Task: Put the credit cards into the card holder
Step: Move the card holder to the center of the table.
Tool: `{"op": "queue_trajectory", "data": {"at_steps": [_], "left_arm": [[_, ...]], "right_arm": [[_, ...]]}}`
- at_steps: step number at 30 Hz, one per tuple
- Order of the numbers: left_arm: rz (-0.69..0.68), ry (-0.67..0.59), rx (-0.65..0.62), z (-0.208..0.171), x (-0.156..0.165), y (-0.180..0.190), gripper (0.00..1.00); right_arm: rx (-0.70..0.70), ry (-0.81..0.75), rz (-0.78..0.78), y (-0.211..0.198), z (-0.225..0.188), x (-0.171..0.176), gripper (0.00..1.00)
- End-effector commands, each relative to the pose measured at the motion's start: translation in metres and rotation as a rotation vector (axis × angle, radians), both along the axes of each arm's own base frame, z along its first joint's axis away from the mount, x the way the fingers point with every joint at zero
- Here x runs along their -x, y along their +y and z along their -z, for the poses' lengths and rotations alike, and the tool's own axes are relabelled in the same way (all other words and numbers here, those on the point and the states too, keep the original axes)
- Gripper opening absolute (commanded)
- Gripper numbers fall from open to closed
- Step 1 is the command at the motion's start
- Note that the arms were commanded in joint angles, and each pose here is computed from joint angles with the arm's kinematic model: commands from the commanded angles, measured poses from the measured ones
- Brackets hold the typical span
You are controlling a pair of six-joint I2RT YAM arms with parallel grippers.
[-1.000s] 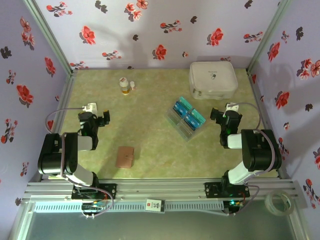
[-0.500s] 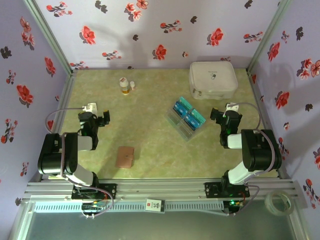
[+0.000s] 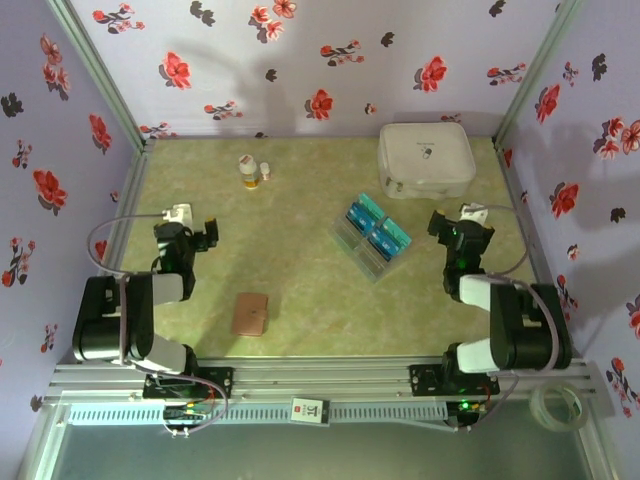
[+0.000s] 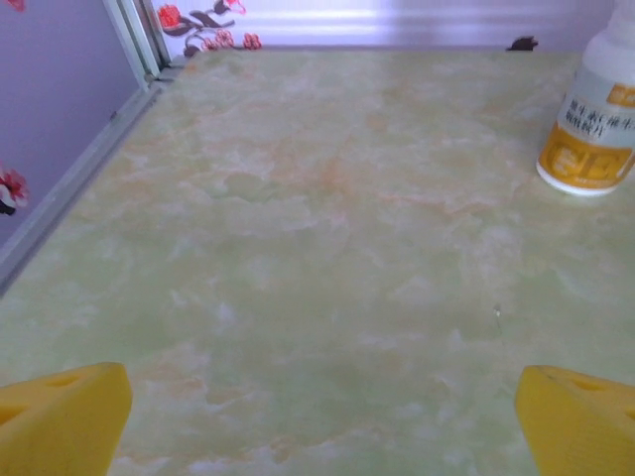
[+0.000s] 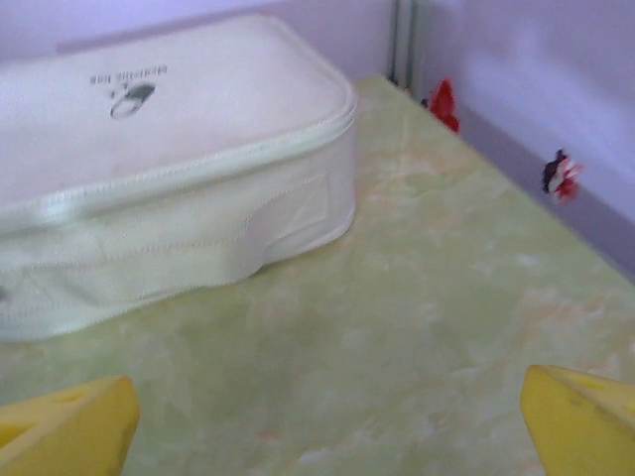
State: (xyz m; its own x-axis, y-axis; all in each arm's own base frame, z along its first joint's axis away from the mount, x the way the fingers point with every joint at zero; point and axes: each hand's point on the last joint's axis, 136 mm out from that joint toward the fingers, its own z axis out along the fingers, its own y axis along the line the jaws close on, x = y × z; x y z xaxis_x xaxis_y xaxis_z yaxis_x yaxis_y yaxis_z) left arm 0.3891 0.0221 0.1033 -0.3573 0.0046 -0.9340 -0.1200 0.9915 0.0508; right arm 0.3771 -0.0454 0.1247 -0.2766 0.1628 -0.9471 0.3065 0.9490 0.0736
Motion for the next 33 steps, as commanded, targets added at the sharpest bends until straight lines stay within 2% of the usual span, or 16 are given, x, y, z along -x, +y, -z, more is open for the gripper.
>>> {"op": "queue_trajectory", "data": {"at_steps": [1,5,9,11,15,19,26,33], "left_arm": [[-0.068,-0.035,0.019,-0.021,-0.001,0.011,1.0],[-0.105,-0.033,0.017,-0.041,0.001,0.016,1.0],[-0.185,-0.054,0.13,-0.076,0.002,0.022,1.0],[-0.238,-0.017,0.209,-0.088,0.006,0.023,1.0],[-0.288,0.091,0.325,-0.094,0.021,0.014,1.0],[-0.24,0.206,0.378,-0.084,0.042,-0.013,1.0],[-0.113,0.398,0.473,-0.043,0.092,-0.067,1.0],[-0.039,0.548,0.485,-0.001,0.129,-0.104,1.0]], "right_arm": [[-0.052,-0.006,0.136,-0.018,-0.027,0.007,0.99],[-0.262,0.04,0.361,-0.037,-0.038,0.029,0.99],[-0.38,0.088,0.148,0.002,-0.052,0.023,0.99],[-0.425,0.097,0.015,0.026,-0.057,0.022,0.99],[-0.467,0.159,-0.131,0.064,-0.058,0.034,0.99],[-0.444,0.24,-0.282,0.111,-0.061,0.053,0.96],[-0.403,0.337,-0.465,0.18,-0.065,0.088,0.91],[-0.39,0.418,-0.627,0.26,-0.051,0.112,0.89]]}}
